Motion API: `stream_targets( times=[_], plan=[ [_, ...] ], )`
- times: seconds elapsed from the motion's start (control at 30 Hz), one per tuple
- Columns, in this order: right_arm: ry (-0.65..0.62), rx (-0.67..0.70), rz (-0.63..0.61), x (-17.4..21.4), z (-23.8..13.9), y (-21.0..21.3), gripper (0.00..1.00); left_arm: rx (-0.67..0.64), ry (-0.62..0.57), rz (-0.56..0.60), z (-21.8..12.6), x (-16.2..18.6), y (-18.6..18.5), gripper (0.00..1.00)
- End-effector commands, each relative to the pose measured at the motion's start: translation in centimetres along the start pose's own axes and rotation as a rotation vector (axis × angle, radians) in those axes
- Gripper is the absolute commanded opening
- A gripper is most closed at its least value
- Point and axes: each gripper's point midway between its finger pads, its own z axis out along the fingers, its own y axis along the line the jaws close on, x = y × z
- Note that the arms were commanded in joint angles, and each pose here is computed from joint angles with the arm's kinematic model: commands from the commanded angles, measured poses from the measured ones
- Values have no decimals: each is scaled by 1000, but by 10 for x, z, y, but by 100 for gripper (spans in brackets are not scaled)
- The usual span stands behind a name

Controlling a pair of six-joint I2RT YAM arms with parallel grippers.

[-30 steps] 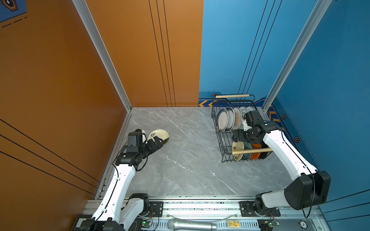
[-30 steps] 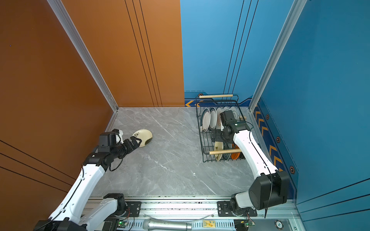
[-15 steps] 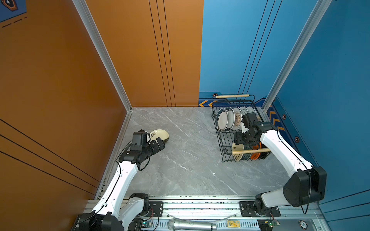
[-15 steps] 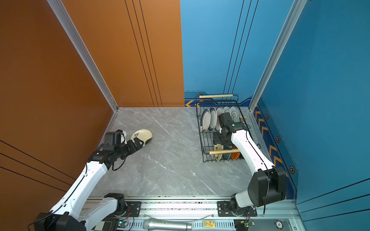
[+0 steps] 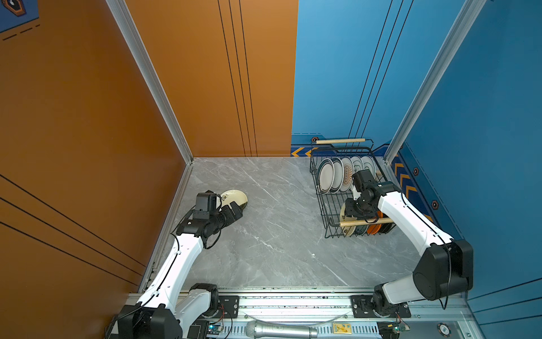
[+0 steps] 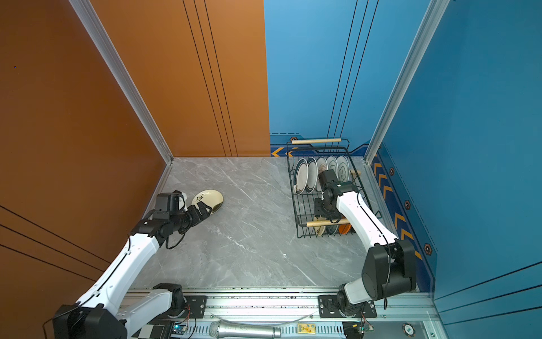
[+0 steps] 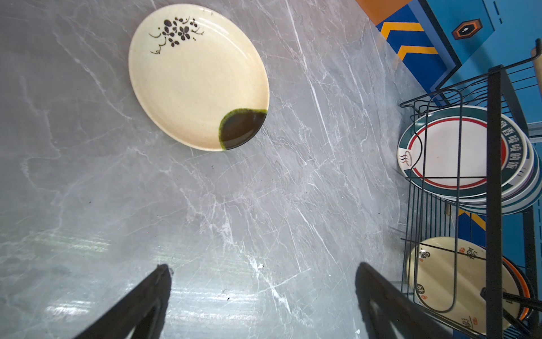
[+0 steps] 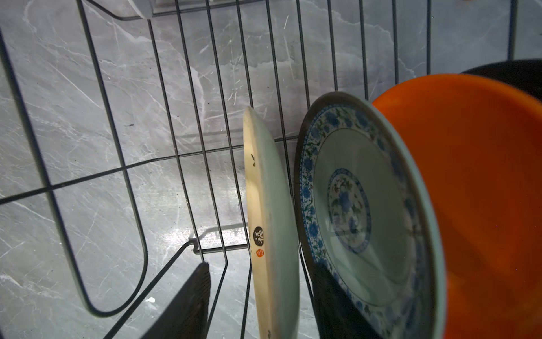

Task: Unload the plates from the dish rack
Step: 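Lower the right gripper onto the cream plate with red characters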

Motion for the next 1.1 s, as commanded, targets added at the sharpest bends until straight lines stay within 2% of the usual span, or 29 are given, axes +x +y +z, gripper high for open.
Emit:
stream_targets(
  times=[0.0, 0.4, 1.07],
  plan=[
    [5, 25, 19, 1, 8, -6, 50, 14, 9, -9, 2, 4, 1, 98],
    [32, 38, 22, 5, 20, -8, 38, 18, 19, -19, 4, 6, 4, 98],
    [5, 65, 5, 11, 16, -11, 16, 18, 16, -10, 3, 6, 6, 98]
  ],
)
